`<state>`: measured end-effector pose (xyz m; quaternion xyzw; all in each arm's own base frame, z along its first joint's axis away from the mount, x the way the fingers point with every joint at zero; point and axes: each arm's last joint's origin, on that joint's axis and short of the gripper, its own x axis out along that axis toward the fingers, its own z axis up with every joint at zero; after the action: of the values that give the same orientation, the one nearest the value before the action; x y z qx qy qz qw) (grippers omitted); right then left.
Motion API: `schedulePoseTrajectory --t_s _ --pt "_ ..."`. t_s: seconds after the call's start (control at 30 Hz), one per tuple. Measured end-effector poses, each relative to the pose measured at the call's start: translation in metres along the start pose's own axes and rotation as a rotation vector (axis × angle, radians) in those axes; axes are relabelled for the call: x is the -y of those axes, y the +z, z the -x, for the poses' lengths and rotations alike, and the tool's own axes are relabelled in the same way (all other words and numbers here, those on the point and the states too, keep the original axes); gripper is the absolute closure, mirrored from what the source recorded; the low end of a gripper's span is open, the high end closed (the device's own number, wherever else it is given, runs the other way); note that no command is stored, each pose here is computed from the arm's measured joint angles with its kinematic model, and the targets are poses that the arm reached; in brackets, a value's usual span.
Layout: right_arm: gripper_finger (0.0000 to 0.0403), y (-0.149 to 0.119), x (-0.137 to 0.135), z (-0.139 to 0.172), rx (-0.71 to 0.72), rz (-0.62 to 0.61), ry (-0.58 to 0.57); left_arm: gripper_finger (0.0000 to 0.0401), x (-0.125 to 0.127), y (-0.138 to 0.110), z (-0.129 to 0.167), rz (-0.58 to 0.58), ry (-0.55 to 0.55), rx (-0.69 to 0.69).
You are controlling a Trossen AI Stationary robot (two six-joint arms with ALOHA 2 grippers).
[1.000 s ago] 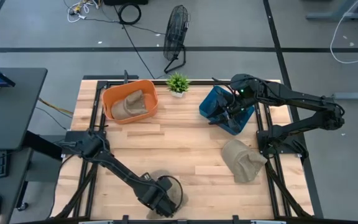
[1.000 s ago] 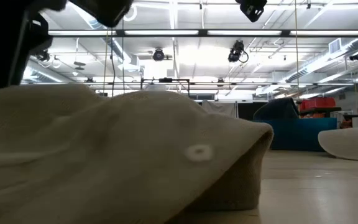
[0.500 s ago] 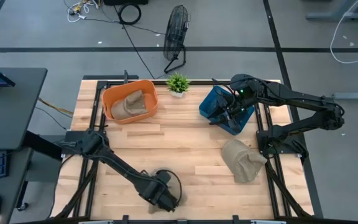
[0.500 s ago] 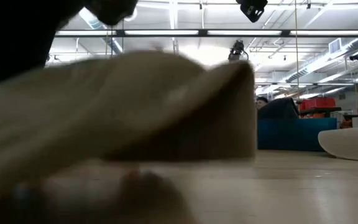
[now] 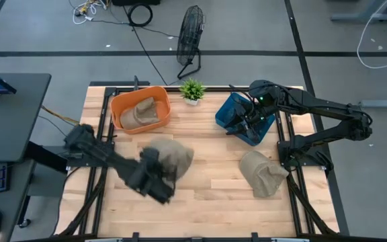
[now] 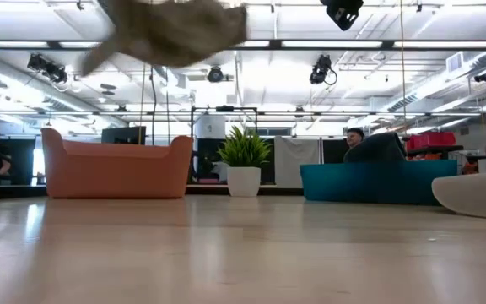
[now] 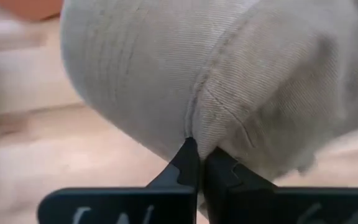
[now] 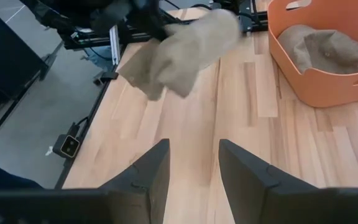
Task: Pick & Place hat
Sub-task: Put the left brown cap into the orange bin
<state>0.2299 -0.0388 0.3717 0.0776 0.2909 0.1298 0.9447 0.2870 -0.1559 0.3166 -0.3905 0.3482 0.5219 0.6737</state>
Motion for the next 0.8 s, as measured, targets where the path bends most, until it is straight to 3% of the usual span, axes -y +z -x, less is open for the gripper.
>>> schedulePoseTrajectory --t_s 0.13,0.47,0.63,0.8 --pt "0.0263 0.0 0.0 0.0 0.003 0.002 -0.001 0.0392 -0.005 0.049 -0.002 0.128 -0.047 0.105" --pt "0.0263 0.0 0.0 0.0 0.001 0.023 0.0 0.0389 -0.009 0.146 -0.04 0.319 0.1 0.228" --pt "0.0263 -0.001 0.0 0.0 -0.007 0.025 0.0 0.039 -0.016 0.18 -0.054 0.424 0.164 0.25" --pt "0.0263 -0.001 0.001 0.0 -0.018 0.043 -0.045 0.0392 -0.023 0.197 -0.061 0.476 0.201 0.224"
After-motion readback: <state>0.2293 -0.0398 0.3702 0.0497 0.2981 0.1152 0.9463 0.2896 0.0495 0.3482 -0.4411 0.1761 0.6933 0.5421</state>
